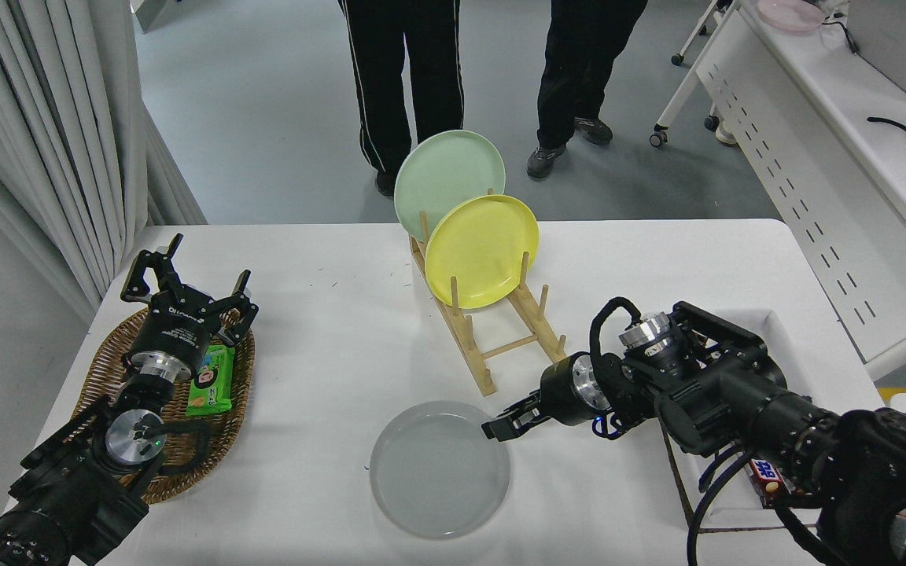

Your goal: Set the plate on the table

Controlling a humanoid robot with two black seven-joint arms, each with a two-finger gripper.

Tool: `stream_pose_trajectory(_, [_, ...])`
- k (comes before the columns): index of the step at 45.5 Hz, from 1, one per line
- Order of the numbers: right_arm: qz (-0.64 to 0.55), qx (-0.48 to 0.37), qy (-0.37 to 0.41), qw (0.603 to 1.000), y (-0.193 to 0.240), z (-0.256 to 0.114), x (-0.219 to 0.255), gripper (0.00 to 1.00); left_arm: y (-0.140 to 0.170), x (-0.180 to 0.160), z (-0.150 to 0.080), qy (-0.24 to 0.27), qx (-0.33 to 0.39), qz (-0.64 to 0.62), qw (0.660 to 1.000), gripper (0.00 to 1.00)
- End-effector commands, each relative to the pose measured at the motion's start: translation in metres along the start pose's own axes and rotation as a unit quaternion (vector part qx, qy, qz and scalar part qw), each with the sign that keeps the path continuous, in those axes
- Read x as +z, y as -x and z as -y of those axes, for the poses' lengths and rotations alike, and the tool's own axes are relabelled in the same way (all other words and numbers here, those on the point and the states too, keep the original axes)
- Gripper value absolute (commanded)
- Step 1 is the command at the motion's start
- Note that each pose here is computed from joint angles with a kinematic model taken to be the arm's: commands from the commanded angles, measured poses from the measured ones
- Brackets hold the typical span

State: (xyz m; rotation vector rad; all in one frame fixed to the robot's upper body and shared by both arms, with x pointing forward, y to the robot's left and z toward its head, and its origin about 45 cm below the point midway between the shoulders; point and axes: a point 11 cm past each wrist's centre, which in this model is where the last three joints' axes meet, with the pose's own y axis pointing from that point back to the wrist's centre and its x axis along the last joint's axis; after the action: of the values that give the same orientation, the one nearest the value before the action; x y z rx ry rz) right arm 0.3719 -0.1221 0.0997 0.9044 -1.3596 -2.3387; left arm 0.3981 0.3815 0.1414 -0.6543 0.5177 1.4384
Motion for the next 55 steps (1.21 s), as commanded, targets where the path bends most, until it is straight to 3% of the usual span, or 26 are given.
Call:
stream_pose_trajectory(1, [-0.059, -0.017, 0.048, 0.997, 0.02, 0.001, 0.044, 0.99, 0.0, 0.0, 0.0, 0.001, 0.0, 0.0, 1.0, 1.0])
stream_pose_trajectory(10, [-0.147, -0.034, 0.114, 0.982, 0.046, -0.014, 0.113, 0.99, 0.0, 0.0, 0.0, 0.0, 0.0, 0.0, 1.0, 1.0])
stream_pose_trajectory(20, [-0.227, -0.112, 0.125, 0.959, 0.09, -0.09, 0.134, 1.0, 0.0, 0.0, 0.0, 0.0, 0.0, 0.0, 1.0, 1.0])
stream_pose_trajectory(27, [-0.254, -0.2, 0.115, 0.939, 0.118, -0.16, 0.127, 1.0, 0.0, 0.0, 0.0, 0.0, 0.0, 0.0, 1.0, 1.0])
stream_pose_trajectory(37, [-0.287, -0.28, 0.069, 0.914, 0.141, -0.231, 0.117, 1.0, 0.0, 0.0, 0.0, 0.0, 0.0, 0.0, 1.0, 1.0])
stream_pose_trajectory(51, [-0.348, -0.436, -0.029, 0.829, 0.159, -0.328, 0.087, 1.0, 0.0, 0.0, 0.0, 0.0, 0.0, 0.0, 1.0, 1.0])
stream_pose_trajectory(55, [-0.368, -0.469, -0.037, 0.802, 0.158, -0.338, 0.084, 1.0, 0.0, 0.0, 0.0, 0.0, 0.0, 0.0, 1.0, 1.0])
